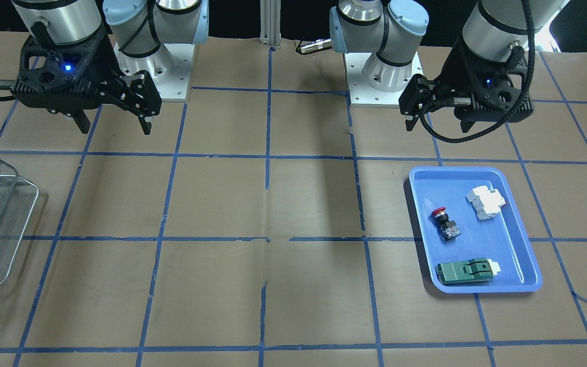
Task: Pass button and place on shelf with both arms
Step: 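Reach the left gripper down to the red push button in the blue tray, then close the left gripper on the red push button's black body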
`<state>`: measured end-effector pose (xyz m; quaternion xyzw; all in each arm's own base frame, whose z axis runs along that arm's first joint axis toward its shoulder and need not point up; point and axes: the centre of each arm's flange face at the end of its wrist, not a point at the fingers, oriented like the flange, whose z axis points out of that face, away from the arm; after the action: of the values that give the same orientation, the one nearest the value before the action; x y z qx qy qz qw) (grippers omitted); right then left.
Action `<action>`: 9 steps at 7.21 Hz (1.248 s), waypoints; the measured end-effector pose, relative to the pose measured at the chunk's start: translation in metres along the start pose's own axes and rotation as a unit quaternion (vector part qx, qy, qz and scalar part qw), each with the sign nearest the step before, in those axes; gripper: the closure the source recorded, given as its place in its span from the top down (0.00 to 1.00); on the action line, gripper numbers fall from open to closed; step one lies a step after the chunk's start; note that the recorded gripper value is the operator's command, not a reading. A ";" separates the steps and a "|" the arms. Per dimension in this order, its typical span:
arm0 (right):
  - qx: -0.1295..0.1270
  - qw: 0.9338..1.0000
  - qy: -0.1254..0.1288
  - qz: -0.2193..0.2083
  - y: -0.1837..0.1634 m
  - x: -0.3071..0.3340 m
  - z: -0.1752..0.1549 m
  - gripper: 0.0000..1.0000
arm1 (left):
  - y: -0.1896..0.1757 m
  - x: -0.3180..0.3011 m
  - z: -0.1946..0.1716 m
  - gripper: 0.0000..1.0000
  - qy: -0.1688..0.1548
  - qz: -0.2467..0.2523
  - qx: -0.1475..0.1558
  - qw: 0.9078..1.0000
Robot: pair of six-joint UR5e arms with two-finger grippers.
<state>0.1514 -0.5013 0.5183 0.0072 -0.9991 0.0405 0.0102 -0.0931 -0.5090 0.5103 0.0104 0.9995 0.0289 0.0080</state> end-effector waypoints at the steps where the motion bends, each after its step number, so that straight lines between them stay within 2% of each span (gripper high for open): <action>1: 0.000 1.000 0.000 0.000 0.000 0.000 0.000 1.00 | -0.004 -0.019 0.017 1.00 0.004 -0.011 -0.016 1.000; 3: 0.000 1.000 0.000 0.000 0.000 0.000 0.000 1.00 | -0.010 -0.090 0.084 1.00 0.019 -0.057 -0.054 0.997; 4: 0.000 1.000 0.000 0.000 0.000 0.000 0.000 1.00 | -0.008 -0.123 0.133 1.00 0.027 -0.069 -0.065 0.995; 6: -0.001 1.000 0.000 0.000 0.000 0.000 0.001 1.00 | 0.003 -0.154 0.237 1.00 0.025 -0.059 -0.035 0.997; 7: -0.001 1.000 0.000 0.000 0.000 0.000 0.001 1.00 | 0.003 -0.158 0.269 1.00 0.022 -0.056 -0.022 0.998; 9: -0.001 1.000 0.000 0.000 0.000 0.000 0.001 1.00 | -0.006 -0.164 0.303 0.99 0.019 -0.063 -0.014 0.998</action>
<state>0.1514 -0.5012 0.5175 0.0072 -0.9991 0.0398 0.0102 0.0755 -0.5012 0.2099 -0.0534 0.9976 0.0430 -0.0090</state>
